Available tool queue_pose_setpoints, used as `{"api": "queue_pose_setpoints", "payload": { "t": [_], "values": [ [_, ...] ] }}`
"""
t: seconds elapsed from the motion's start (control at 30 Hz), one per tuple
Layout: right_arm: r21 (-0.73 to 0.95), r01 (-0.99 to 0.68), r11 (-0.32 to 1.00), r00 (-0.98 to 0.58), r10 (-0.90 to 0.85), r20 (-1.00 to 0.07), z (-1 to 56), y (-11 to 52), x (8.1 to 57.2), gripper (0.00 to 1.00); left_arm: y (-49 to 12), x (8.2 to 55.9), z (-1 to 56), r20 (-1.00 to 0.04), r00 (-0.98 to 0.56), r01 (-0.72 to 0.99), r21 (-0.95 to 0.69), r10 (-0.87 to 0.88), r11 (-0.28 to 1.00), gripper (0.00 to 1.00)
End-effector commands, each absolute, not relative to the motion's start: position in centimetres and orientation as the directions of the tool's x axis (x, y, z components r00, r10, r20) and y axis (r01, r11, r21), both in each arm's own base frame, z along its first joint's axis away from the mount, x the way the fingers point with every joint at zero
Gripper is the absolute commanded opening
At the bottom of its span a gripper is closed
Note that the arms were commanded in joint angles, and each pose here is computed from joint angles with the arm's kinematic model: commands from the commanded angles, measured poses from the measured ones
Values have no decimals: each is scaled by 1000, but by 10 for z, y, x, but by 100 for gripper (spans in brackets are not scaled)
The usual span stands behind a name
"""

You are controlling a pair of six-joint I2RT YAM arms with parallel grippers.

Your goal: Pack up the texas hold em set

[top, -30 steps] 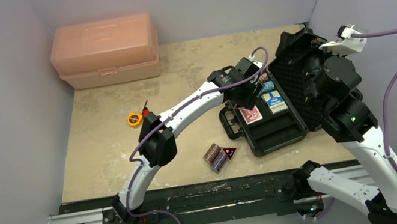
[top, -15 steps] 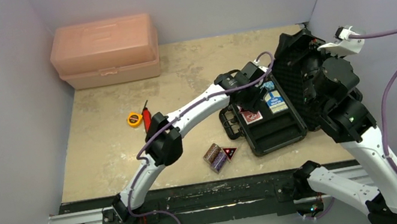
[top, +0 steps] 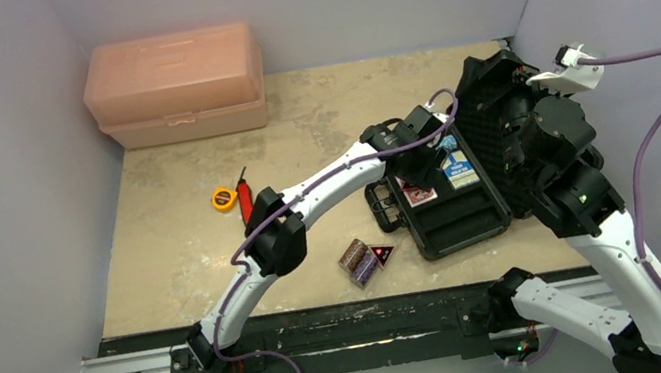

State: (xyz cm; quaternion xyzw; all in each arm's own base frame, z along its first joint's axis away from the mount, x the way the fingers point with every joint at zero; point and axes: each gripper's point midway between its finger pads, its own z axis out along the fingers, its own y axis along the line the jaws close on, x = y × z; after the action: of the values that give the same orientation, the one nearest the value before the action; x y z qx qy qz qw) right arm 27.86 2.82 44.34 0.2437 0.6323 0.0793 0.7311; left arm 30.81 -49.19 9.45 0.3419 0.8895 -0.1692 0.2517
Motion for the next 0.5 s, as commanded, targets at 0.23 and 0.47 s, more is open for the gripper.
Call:
{"api": "queue_pose_setpoints", "payload": {
  "t": [0.23,0.47],
  "values": [
    [465,166,870,215,429,-878,452,29,276,99,-516,306,113,-627,-600,723,-159,497,672,0],
    [463,163,871,213,428,-879,452,30,276,99,-515,306,105,-617,-595,729,-144,515,670,1]
  ]
}}
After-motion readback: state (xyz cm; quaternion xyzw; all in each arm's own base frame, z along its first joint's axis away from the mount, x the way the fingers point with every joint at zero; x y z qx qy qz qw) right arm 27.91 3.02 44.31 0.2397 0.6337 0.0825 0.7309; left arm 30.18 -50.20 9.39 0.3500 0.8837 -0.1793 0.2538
